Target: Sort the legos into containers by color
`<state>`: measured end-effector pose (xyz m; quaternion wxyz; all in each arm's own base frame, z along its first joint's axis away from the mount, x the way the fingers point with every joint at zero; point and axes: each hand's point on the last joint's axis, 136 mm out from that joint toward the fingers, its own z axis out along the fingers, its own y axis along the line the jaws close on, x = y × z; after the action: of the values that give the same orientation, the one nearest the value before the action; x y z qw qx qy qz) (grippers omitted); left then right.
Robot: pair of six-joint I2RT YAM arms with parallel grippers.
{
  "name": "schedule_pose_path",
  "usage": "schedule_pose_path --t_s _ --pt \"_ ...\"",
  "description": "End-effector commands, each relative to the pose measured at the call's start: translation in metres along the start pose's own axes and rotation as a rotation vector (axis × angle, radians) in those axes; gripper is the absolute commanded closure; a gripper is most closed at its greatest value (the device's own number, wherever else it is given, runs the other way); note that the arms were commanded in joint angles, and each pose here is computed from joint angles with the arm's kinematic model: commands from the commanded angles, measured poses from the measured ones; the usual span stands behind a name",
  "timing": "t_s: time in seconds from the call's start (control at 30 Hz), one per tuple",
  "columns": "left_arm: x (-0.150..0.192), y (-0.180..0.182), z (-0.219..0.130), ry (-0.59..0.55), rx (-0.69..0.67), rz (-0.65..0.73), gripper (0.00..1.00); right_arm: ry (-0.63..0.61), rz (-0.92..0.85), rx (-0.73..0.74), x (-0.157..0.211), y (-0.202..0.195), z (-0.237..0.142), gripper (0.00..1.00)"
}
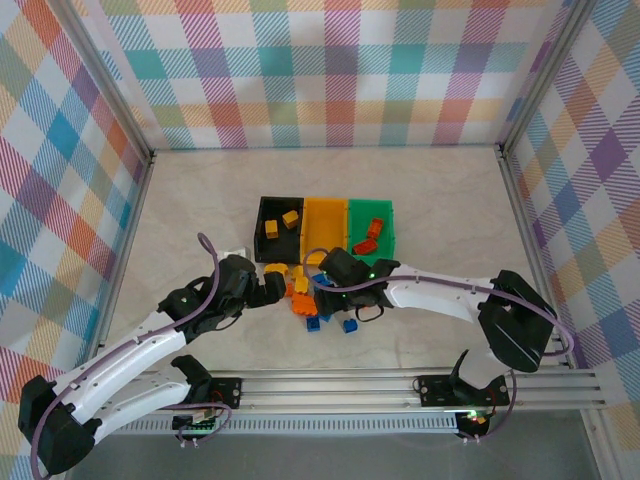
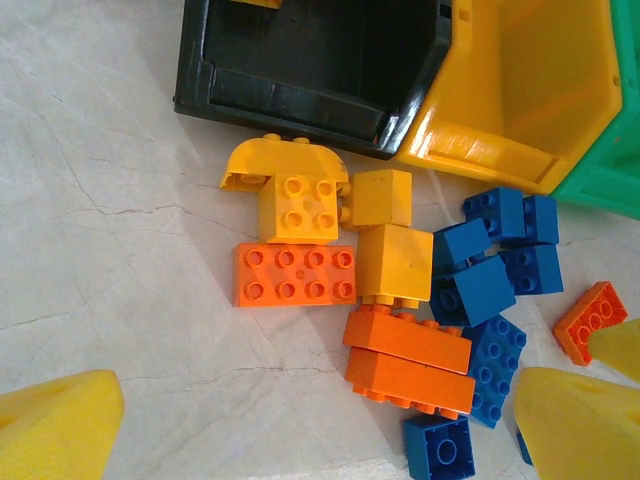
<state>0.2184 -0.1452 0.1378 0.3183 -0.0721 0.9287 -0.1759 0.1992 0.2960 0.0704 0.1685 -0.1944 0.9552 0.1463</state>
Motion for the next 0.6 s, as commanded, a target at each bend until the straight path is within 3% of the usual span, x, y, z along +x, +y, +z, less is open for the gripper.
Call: schedule_pose_path --t_s 0.0,0.37,0.57 --pt "0.009 0.005 0.004 0.023 -0.011 -0.002 0.00 0.043 0.031 -0.001 0.018 -0.008 0.001 0.28" --pt "0.010 0.003 0.013 0.035 -0.020 0.001 0.00 0.148 0.046 0.006 0.069 -0.016 0.019 0.29" --pt "0.012 0.005 0.013 0.041 -0.027 0.007 0.00 0.139 0.046 0.012 0.067 -0.014 0.025 0.50"
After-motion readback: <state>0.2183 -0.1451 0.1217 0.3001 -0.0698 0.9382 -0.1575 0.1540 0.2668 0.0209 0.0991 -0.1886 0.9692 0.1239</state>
